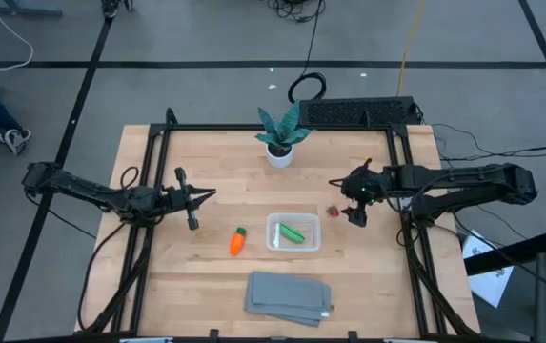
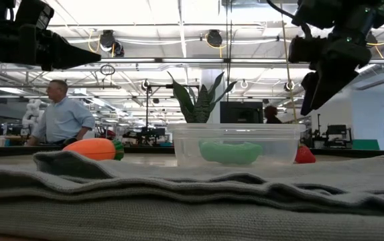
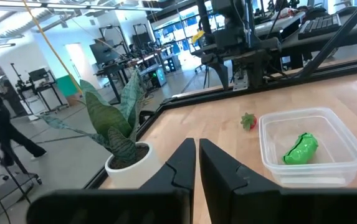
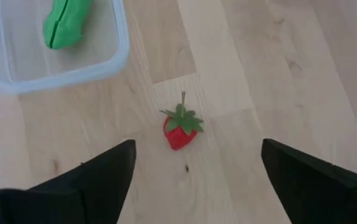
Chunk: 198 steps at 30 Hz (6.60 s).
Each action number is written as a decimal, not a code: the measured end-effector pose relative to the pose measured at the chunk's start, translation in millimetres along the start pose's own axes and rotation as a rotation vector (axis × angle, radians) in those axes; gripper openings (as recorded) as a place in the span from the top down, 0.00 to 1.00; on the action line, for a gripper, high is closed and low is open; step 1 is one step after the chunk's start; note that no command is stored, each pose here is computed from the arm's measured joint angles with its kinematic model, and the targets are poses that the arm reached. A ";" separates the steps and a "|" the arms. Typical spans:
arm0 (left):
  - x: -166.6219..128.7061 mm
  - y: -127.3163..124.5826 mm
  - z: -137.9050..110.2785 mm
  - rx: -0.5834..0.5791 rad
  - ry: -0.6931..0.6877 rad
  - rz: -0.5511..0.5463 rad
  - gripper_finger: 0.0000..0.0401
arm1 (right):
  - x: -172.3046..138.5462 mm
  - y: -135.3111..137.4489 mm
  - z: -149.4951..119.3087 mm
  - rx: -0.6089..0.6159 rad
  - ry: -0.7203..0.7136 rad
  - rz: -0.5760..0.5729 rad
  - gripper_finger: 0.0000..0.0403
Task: Pick and placing Produce into tupperware
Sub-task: Put the red strawberry into the transparent container
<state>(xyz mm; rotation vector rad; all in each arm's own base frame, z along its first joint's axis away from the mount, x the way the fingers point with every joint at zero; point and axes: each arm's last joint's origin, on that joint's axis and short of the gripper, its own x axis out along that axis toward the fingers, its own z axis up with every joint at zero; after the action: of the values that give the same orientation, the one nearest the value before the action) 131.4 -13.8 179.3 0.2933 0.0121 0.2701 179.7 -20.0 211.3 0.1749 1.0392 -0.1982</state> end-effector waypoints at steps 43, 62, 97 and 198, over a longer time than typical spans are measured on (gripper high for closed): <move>0.0 -0.1 -0.1 -0.021 0.001 -0.001 0.94 | 78.3 3.7 -33.3 0.173 -0.086 0.067 0.14; 0.1 -0.5 -1.4 -0.015 0.013 -0.005 0.94 | 91.5 4.0 -35.6 0.147 -0.041 0.037 0.25; 0.0 -0.8 -2.5 -0.010 0.022 -0.008 0.94 | 56.1 8.5 -9.4 0.118 -0.029 0.087 0.65; 0.0 -0.8 -3.1 -0.014 0.028 -0.008 0.94 | 115.0 65.6 70.5 -0.341 0.050 0.405 0.65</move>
<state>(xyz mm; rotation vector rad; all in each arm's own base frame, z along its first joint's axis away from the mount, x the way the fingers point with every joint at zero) 131.5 -13.7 176.1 0.2755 0.0394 0.2661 311.2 17.6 149.8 0.0773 1.0494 0.3505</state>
